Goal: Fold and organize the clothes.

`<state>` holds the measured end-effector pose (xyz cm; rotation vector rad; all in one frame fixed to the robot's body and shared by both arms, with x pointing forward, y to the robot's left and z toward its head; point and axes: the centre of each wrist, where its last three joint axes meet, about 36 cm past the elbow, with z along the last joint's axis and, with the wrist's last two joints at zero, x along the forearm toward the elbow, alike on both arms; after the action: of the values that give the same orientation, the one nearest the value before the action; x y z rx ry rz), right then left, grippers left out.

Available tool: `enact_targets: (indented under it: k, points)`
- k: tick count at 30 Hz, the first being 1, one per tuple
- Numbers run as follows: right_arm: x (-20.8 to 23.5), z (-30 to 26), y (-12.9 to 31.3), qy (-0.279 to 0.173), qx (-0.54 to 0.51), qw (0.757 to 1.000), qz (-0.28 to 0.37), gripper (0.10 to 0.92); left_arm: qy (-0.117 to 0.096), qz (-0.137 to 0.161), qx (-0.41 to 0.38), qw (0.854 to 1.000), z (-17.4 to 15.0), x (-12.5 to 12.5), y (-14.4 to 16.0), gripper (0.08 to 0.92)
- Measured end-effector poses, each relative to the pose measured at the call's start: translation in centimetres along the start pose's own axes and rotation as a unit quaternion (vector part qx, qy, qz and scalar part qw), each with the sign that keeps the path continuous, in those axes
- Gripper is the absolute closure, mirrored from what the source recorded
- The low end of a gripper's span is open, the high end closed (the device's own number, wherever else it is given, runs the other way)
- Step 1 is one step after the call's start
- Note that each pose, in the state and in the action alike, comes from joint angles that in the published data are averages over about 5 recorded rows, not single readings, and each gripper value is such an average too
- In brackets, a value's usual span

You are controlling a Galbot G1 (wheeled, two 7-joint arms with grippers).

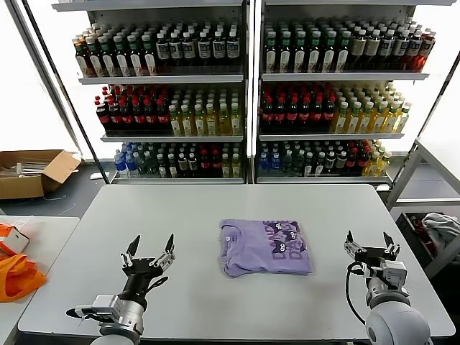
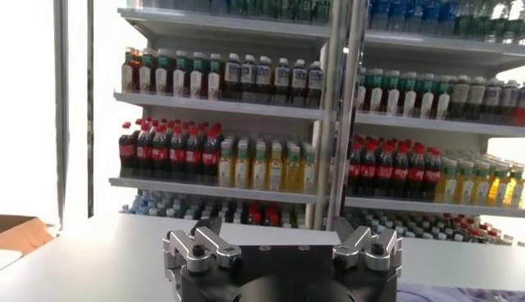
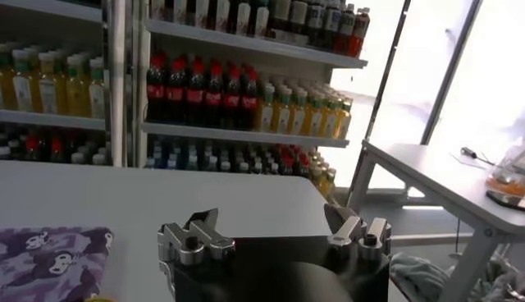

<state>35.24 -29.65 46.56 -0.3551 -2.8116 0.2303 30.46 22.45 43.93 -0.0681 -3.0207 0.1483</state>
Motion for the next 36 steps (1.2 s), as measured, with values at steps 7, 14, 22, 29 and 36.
enact_targets:
  k: [7,14,22,29,36]
  points:
    - [0.45,0.11,0.05,0.001,0.000,1.000,0.000,0.200,-0.004,0.003,0.002,1.000,-0.35,0.33,-0.08,0.177]
    - [0.72,0.18,-0.23,0.001,0.003,1.000,0.002,0.200,-0.005,0.005,0.005,1.000,-0.40,0.36,-0.28,0.177]
    - [0.89,0.06,-0.25,-0.001,0.004,1.000,0.003,0.200,-0.008,0.006,0.004,1.000,-0.58,0.36,-0.32,0.177]
    - [0.90,0.06,-0.14,-0.001,0.004,1.000,0.002,0.200,-0.009,0.006,0.005,1.000,-0.71,0.34,-0.28,0.177]
    - [0.87,0.13,-0.09,0.000,0.003,1.000,0.002,0.200,-0.008,0.005,0.005,1.000,-0.72,0.27,-0.27,0.177]
